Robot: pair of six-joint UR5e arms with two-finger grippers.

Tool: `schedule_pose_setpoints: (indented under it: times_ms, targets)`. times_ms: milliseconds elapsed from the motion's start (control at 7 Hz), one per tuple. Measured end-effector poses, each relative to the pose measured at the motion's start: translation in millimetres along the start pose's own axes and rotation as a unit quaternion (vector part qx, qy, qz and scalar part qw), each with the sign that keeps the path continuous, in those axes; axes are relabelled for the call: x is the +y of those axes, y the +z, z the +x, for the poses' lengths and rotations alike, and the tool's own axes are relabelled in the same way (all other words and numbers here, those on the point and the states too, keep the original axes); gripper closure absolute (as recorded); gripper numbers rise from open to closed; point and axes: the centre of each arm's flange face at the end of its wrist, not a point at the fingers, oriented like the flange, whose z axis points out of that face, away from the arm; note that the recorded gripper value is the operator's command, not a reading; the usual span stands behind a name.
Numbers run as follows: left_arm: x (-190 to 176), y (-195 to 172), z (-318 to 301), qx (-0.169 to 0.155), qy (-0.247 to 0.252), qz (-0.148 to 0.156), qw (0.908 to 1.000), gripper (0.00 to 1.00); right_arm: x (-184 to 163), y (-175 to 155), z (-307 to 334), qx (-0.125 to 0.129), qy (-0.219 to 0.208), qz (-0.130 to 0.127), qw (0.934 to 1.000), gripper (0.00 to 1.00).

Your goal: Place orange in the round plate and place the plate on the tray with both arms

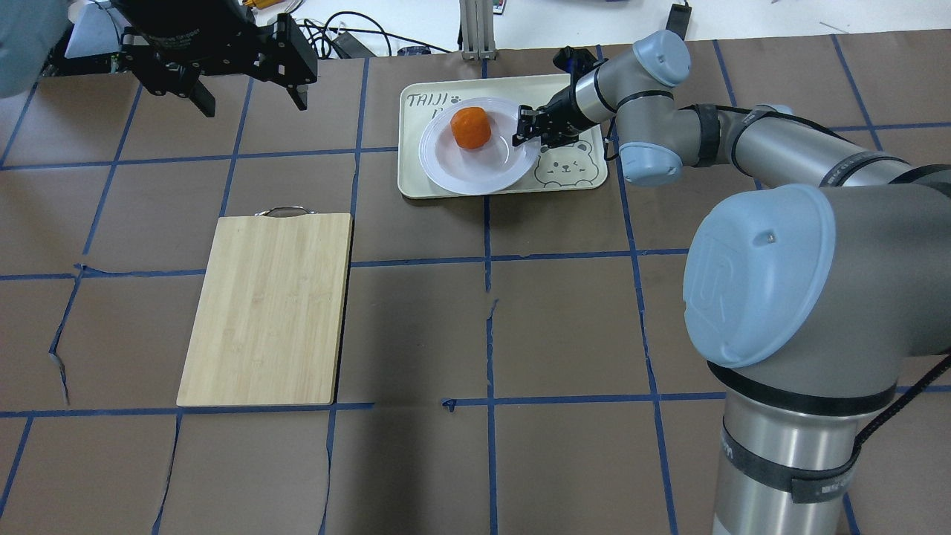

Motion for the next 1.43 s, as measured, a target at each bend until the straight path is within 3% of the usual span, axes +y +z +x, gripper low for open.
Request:
schedule_pose_setpoints:
  times_ms: [286, 571, 714, 1000, 1429]
  targets:
    - [0, 0, 0, 0.000, 0.000, 0.000, 1.0000, 0.00, -16, -24, 3, 0.003, 0.004, 0.018, 0.9998, 0.00]
    - [0, 0, 0, 0.000, 0.000, 0.000, 1.0000, 0.00, -27, -70, -1, 0.021, 0.024, 0.016, 0.9994, 0.00]
    - [0, 0, 0, 0.000, 0.000, 0.000, 1.0000, 0.00, -25, -97, -8, 0.059, 0.037, 0.005, 0.9976, 0.00]
    - [0, 0, -1, 0.000, -0.001, 0.000, 1.0000, 0.00, -3, -164, -39, 0.138, 0.070, -0.048, 0.9868, 0.00]
    - [0, 0, 0, 0.000, 0.000, 0.000, 1.0000, 0.00, 63, -288, -107, 0.241, 0.092, -0.111, 0.9598, 0.00]
